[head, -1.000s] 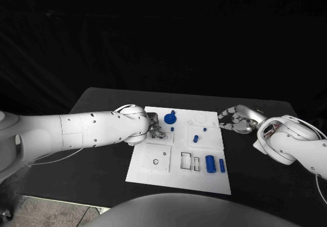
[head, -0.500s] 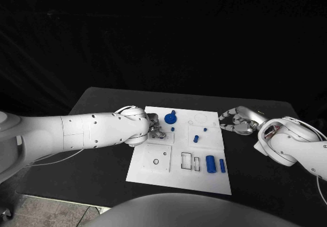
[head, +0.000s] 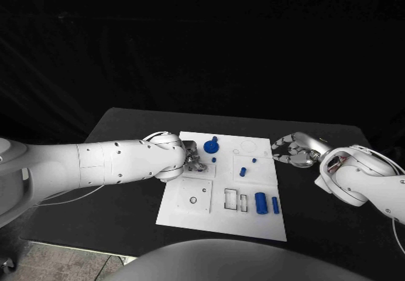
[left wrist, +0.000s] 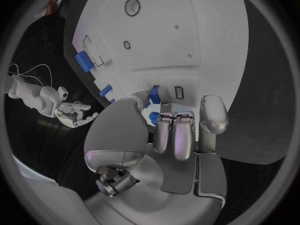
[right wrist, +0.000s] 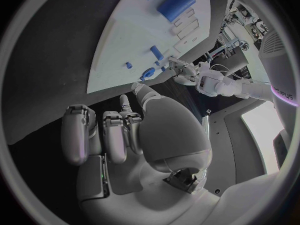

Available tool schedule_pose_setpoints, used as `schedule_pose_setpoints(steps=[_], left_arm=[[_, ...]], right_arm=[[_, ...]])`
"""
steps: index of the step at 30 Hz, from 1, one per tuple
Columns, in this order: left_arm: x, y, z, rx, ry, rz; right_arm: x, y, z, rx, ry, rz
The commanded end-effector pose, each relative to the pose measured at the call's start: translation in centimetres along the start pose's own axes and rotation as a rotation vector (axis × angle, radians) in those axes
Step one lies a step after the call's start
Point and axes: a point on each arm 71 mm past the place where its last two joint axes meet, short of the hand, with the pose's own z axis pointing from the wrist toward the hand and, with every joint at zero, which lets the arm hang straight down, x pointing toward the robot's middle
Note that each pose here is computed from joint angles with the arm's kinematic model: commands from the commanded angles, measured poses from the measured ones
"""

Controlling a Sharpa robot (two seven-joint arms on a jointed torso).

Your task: Assemble the parts on the task board

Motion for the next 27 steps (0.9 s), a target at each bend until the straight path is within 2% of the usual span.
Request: schedule_pose_setpoints(steps=[1, 16, 27], left_arm=[[0.55, -0.13, 0.02, 0.005, 0.029, 0.011], [0.39, 0.12, 0.08, 0.0, 0.014, 0.018], [-0.02, 0.3, -0.1, 0.001, -0.022, 0.011]], right_arm=[[0.16, -0.02, -0.01, -0.001, 0.016, -0.003], [0.19, -0.17, -0.09, 0.003, 0.019, -0.003], [0.13, -0.22, -0.14, 0.002, 0.011, -0.002]])
